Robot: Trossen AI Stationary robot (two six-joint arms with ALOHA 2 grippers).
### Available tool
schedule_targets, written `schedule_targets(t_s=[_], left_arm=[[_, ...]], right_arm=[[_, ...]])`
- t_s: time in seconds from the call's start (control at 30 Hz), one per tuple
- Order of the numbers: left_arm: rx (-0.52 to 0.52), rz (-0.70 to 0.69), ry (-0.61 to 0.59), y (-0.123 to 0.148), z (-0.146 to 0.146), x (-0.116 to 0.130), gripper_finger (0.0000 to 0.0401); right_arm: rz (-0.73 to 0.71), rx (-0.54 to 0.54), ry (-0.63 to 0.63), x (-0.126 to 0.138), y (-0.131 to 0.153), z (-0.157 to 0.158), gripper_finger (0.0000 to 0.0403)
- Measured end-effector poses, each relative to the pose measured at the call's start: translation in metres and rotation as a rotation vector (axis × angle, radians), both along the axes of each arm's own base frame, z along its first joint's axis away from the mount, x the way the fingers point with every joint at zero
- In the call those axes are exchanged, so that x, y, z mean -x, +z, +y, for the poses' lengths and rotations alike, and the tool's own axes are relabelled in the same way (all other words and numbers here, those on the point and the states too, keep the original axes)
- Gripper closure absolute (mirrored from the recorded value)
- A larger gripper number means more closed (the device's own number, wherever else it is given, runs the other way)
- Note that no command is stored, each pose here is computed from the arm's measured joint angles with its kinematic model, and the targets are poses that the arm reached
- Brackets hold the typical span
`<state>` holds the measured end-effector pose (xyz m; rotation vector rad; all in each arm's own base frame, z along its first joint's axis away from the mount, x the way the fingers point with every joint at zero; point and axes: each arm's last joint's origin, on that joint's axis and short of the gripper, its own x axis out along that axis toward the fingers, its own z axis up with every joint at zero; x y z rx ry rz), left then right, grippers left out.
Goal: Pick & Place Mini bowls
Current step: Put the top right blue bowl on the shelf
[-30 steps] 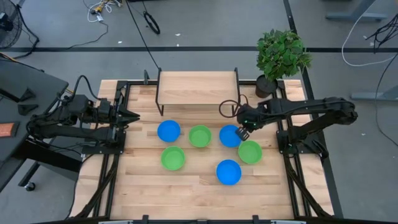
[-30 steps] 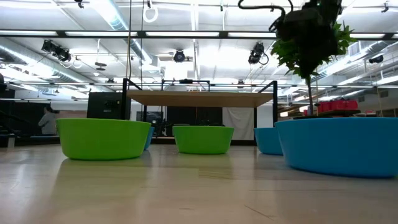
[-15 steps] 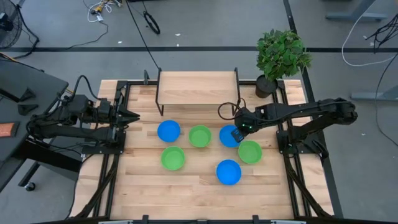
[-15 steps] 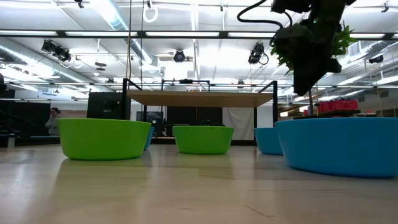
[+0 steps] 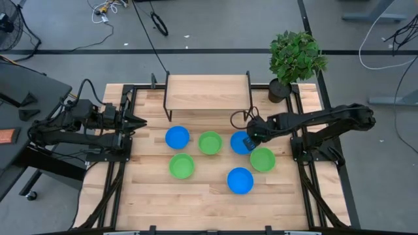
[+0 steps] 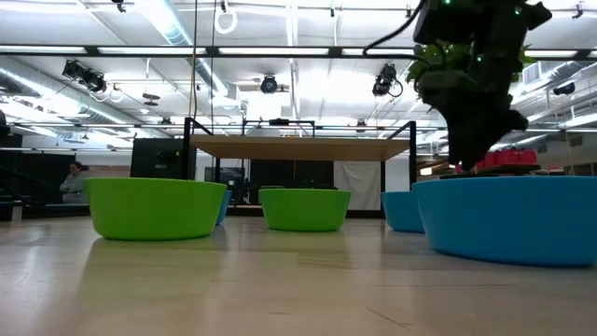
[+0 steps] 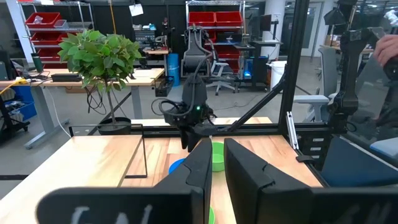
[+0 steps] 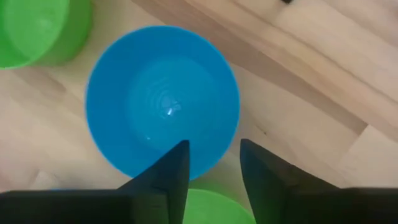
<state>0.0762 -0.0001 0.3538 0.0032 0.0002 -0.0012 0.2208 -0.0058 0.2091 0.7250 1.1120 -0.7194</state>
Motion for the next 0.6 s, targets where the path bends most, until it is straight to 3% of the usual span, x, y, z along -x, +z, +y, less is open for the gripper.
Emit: schedule_targets(t_s=[0.6], left_arm=[[0.000,0.000,0.000,0.000,0.000,0.000,0.0353]], right_arm=[[-0.049,0.023,-0.100,0.005,-0.028,-0.007,0.0247]])
